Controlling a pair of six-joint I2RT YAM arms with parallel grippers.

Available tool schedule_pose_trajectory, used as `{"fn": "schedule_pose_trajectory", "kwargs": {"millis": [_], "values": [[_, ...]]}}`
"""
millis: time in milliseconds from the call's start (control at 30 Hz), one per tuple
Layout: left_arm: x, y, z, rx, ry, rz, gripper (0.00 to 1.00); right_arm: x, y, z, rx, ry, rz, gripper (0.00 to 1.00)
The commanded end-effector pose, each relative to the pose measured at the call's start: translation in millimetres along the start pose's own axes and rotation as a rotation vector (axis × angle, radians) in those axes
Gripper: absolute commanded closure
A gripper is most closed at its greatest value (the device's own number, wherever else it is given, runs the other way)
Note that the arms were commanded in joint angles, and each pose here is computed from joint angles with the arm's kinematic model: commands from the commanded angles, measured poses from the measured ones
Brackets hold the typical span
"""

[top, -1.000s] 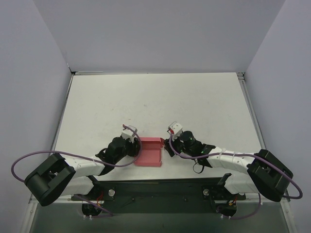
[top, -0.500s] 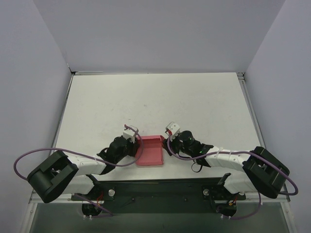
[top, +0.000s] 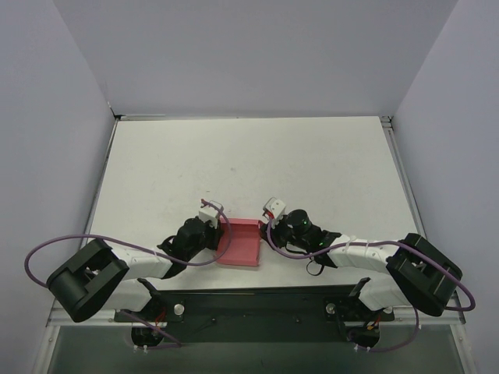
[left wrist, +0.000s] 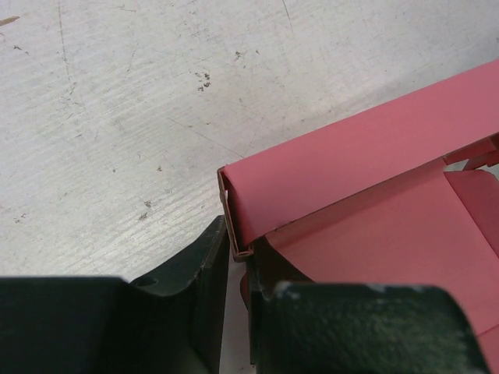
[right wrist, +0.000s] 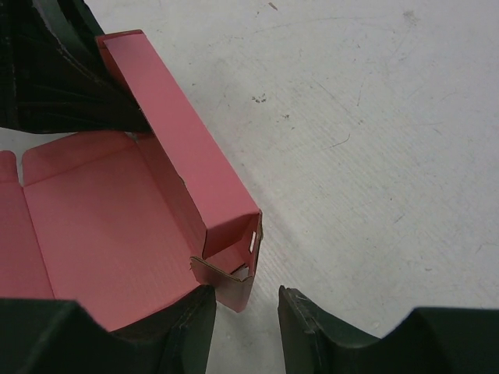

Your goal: Fold the paper box

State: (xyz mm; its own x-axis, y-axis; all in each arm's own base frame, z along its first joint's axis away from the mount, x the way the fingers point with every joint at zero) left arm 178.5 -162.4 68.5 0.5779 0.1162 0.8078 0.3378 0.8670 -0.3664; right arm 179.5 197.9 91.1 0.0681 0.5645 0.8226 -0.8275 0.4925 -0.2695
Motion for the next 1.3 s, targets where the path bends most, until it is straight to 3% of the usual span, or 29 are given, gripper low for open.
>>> {"fn": "schedule_pose_trajectory", "kwargs": {"millis": [0, 633, 933, 1267], "values": [[17, -15, -6, -0.077, -0.061, -0.003, 0.78, 21, -7, -2, 0.005, -0.108, 0.007, 0.62], [12, -25, -6, -0.067, -0.064, -0.085, 0.79, 31, -6, -15, 0.010, -0.148, -0.053, 0.66], [8, -32, -9, -0.086, -0.044, -0.121, 0.79, 32, -4, -20, 0.007, -0.166, -0.057, 0.76], [5, -33, -8, -0.090, -0.040, -0.130, 0.79, 29, -3, -25, -0.033, -0.147, -0.061, 0.80]]}}
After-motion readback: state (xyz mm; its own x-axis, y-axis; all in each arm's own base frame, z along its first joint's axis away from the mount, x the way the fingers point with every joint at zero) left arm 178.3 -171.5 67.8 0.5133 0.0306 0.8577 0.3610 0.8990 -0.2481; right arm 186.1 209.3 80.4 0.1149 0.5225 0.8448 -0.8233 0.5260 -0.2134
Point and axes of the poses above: each gripper's point midway between its finger pads, its own z axis back along the fingers, its own y axis along the line the jaws close on, x = y × z, the point moved 9 cm from there along z, back along the fingers, and after that the axes turned 15 degrees about z, right-handed, at the moved point
